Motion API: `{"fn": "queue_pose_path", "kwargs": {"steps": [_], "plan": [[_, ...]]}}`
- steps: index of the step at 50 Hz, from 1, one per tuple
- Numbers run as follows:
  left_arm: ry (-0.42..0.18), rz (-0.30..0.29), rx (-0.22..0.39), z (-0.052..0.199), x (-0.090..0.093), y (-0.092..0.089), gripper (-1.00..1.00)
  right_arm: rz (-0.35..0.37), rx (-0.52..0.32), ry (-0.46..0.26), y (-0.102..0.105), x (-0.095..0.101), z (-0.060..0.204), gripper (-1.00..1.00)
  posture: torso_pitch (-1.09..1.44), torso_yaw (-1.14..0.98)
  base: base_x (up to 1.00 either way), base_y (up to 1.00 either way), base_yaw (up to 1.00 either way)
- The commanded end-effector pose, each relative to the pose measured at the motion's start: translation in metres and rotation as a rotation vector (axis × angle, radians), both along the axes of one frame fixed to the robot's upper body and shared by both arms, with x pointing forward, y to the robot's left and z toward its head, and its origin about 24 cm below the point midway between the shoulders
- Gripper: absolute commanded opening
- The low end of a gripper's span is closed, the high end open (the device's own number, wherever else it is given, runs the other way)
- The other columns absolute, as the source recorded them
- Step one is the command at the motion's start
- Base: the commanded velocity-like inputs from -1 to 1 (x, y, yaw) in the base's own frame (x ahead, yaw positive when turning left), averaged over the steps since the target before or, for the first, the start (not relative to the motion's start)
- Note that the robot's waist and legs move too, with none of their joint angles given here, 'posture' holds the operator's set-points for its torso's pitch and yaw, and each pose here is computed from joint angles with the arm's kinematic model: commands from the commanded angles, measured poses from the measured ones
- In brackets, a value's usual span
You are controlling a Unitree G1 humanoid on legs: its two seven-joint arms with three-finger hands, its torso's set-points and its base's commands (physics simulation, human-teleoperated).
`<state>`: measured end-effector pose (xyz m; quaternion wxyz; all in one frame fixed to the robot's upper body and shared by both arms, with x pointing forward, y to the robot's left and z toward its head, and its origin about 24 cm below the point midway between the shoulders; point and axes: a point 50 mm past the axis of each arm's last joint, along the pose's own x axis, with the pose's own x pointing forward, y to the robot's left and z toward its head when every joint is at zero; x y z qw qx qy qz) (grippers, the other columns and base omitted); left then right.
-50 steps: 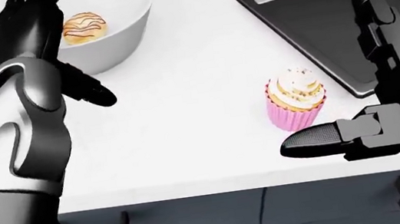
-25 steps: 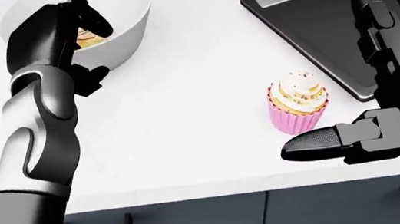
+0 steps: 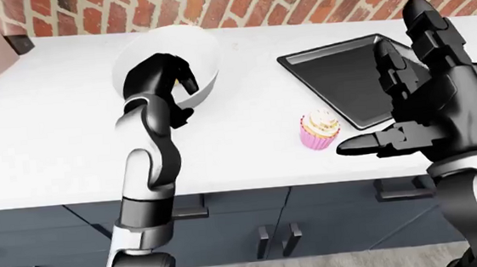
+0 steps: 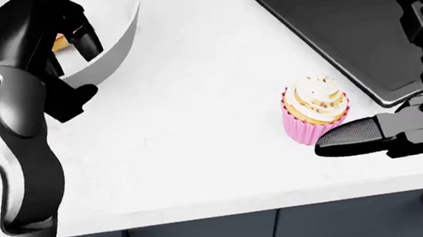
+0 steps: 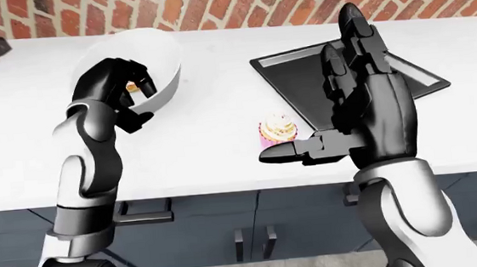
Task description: Pick up the bowl with donut and place it on the tray. Pick up the cupcake and place it on the tray.
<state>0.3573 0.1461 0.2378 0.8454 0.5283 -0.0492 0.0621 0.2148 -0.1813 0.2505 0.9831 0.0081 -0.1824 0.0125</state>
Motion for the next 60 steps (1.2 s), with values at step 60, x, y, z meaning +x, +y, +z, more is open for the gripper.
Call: {"fn": "queue_pose_path", "kwargs": {"steps": [60], "plan": [[-0.175, -0.021, 0.034, 0.076, -0.056, -0.003, -1.0, 0.09, -1.324, 0.053, 0.049, 0.051, 0.036, 1.0, 0.0, 0.0, 0.0, 0.0, 0.0]]}}
